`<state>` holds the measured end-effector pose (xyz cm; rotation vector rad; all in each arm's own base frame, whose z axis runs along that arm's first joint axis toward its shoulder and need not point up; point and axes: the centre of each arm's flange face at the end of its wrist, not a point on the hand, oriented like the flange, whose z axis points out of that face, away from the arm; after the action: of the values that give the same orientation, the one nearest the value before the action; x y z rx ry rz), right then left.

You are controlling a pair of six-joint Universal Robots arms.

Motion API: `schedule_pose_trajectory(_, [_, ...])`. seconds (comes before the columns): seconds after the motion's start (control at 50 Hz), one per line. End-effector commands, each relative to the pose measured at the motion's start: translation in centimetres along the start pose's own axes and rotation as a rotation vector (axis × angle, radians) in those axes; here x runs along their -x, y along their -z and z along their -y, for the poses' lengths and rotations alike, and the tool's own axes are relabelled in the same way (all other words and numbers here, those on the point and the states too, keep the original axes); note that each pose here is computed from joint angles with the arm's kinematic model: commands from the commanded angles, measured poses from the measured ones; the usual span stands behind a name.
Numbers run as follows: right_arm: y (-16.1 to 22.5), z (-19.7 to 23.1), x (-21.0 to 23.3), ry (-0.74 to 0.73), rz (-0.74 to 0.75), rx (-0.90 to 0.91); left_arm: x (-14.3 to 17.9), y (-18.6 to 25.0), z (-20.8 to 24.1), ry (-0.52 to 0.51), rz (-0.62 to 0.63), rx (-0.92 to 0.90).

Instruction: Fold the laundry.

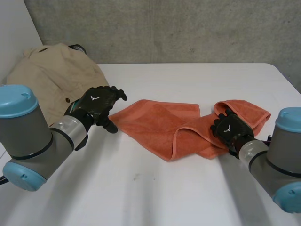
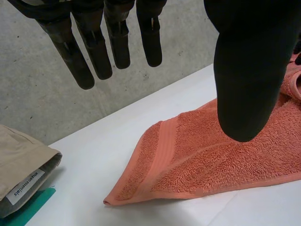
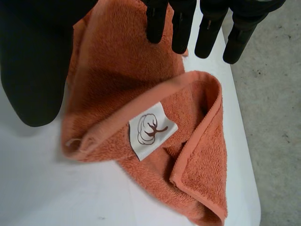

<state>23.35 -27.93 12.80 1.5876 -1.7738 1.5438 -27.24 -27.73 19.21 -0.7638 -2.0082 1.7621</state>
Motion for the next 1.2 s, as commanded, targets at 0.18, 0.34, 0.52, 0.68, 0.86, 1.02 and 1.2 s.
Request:
schedule_pose_trajectory(0.18, [-2.2,0.5,-4.9,0.001,-0.228,-0.028,0.2,0.3,1.1,-0.007,0.009,-0.031])
schedule_pose_trajectory(0.34, [3.3,5.8,-12.1,-0.131,-0.406,-0.176,0.3,0.1,1.0,-0.009,0.008,-0.033])
schedule_pose_trajectory(0.52, [5.3,6.9,-13.0,-0.411,-0.253,-0.125,0.0,-0.3,-0.8,0.003,-0.002,0.019])
schedule_pose_trajectory(0.68, [7.6,9.3,-14.2,-0.625,-0.220,-0.199,-0.5,-1.0,-2.8,0.021,-0.021,0.072])
schedule_pose_trajectory(0.86, [15.7,15.0,-18.2,-0.660,-0.293,-0.491,-2.6,-2.6,-5.3,0.025,-0.083,0.121])
schedule_pose_trajectory(1.02, [19.4,16.6,-18.9,-0.693,-0.269,-0.581,-3.8,-4.5,-5.3,0.014,-0.113,0.097])
schedule_pose_trajectory(1.2, [21.2,16.7,-19.1,-0.720,-0.282,-0.610,-2.2,-6.8,-5.4,-0.001,0.073,0.076])
